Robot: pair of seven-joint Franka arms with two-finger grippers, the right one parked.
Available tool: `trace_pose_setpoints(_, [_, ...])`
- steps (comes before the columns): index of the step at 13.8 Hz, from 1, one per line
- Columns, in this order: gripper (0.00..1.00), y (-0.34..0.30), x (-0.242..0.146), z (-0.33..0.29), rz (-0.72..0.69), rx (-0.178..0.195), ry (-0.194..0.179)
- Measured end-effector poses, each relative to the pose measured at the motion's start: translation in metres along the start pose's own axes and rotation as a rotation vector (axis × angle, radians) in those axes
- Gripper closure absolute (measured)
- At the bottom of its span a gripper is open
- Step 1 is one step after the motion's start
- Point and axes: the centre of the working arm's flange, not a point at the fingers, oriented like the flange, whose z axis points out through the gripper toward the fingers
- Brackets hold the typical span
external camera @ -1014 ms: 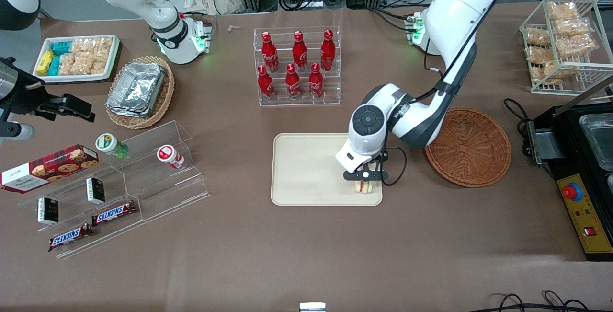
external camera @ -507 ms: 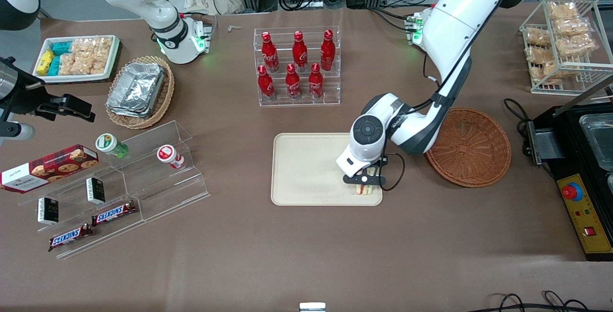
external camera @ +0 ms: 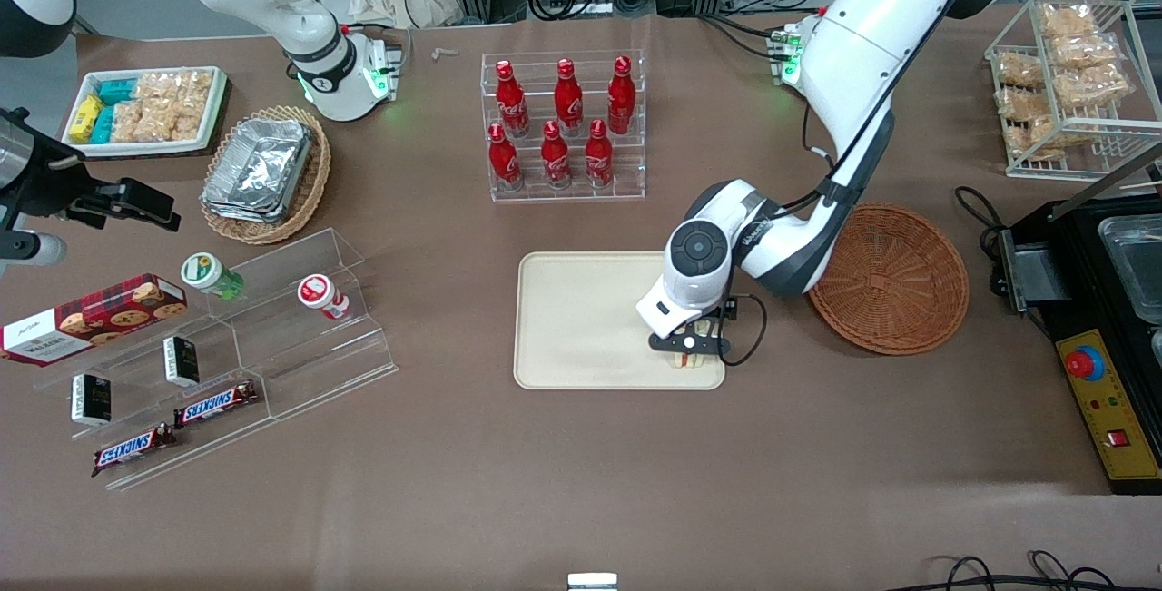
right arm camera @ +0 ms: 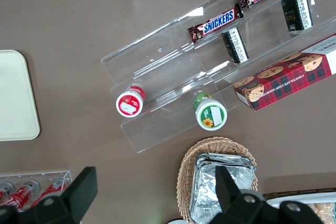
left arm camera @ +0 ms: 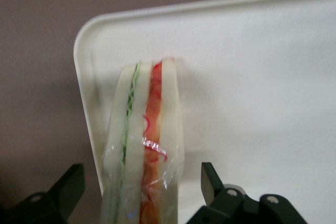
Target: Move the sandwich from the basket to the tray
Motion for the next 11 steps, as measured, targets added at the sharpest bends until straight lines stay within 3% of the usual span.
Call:
trace_pose_setpoints(2, [0.00, 0.000, 0.010, -0.037, -0.033, -0.032, 0.043])
trace_pose_setpoints(7, [0.00, -0.034, 0.011, -0.154, -0.097, -0.038, 0.130])
trace_pose_setpoints(9, [0.00, -0.052, 0.011, -0.175, -0.121, -0.037, 0.124])
trace_pose_setpoints(11, [0.00, -0.078, 0.011, -0.186, -0.127, -0.037, 0.079])
